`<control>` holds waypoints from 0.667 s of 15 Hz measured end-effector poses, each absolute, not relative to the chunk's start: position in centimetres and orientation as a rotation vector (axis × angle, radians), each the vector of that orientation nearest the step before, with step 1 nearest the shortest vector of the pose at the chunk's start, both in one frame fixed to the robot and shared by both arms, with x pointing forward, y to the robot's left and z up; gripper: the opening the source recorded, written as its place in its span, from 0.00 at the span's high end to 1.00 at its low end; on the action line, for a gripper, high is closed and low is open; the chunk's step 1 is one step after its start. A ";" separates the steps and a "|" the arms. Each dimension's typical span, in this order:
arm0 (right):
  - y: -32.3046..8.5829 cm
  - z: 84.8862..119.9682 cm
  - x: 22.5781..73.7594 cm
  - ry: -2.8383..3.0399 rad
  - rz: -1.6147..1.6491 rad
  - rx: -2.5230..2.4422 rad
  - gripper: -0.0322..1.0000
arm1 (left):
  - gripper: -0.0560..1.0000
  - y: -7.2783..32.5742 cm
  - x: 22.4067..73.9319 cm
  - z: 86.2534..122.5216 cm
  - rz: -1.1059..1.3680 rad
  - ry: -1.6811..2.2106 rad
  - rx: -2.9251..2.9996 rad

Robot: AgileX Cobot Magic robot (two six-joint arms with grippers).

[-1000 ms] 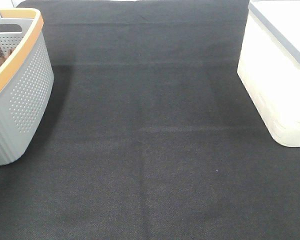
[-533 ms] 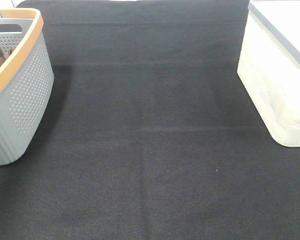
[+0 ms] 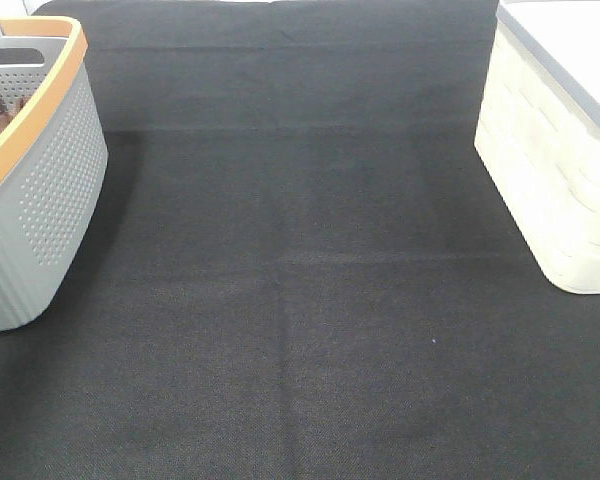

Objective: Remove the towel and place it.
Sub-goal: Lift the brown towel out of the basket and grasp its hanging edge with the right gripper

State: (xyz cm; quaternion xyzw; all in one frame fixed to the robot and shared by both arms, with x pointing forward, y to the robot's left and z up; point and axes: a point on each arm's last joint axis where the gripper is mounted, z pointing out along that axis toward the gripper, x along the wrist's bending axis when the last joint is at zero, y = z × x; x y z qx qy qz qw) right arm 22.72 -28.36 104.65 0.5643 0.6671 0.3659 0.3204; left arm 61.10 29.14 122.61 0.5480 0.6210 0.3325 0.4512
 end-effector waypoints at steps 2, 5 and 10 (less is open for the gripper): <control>-28.3 104.7 22.7 1.755 0.971 1.483 0.24 | 0.95 28.0 61.2 123.1 0.757 1.455 1.321; -28.2 104.7 22.7 1.758 0.980 1.484 0.24 | 0.95 25.2 61.1 124.1 0.740 1.298 1.307; -28.2 104.7 22.7 1.758 0.980 1.484 0.24 | 0.95 22.1 60.9 125.8 0.813 1.121 1.207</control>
